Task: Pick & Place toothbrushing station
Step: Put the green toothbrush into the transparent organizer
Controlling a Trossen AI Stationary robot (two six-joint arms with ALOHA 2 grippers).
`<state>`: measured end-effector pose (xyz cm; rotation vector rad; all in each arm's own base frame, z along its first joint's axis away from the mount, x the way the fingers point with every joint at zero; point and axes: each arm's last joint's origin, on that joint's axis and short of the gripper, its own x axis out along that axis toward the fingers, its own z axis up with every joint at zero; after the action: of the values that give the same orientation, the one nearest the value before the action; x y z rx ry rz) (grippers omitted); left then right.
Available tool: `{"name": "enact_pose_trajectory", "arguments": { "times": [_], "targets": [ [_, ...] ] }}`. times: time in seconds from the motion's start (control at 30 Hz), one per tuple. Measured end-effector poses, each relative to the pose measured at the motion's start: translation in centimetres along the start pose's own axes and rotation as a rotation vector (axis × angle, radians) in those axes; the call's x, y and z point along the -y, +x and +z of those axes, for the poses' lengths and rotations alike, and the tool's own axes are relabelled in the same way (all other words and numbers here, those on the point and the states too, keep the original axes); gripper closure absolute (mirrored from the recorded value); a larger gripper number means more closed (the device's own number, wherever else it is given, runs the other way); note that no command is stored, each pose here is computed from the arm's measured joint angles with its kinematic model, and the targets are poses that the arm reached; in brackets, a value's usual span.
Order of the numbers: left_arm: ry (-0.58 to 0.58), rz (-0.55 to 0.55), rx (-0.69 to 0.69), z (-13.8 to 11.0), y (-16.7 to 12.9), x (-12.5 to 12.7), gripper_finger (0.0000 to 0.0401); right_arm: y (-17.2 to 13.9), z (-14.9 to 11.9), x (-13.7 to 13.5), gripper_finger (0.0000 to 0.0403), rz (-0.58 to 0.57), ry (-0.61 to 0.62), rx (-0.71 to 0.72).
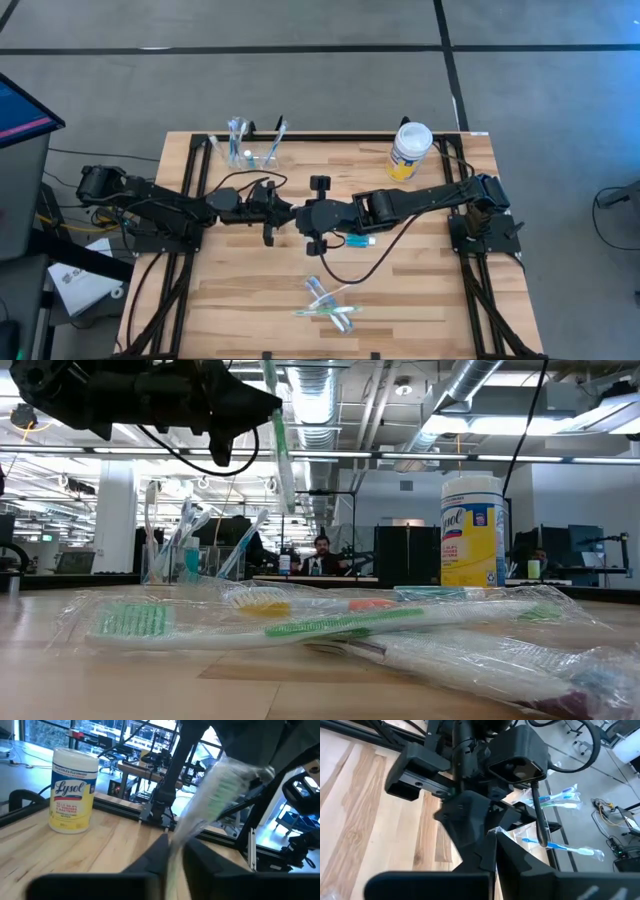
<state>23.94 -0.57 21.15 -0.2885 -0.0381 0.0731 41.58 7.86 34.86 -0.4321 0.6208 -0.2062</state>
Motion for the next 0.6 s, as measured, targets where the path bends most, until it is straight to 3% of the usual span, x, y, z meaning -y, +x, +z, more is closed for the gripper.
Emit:
{"name": "enact_pose_trajectory", "arguments": {
  "times": [0.07,0.37,0.6],
  "targets": [
    [0.016,-0.007,-0.002,0.0,0.0,0.0,0.0387,0.0,0.0,0.0,0.0403,-0.004,0.001,0.000],
    [0.027,0.013,-0.003,-0.1,0.0,0.0,0.0396,0.1,-0.3,0.2,0.0400,0.000,0.017,-0.029],
    [0.057,0.098,-0.019,-0.3,0.0,-0.6,0.0398,-1.7,-0.4,1.3,0.0356,0.005,0.035,-0.044]
  ]
}}
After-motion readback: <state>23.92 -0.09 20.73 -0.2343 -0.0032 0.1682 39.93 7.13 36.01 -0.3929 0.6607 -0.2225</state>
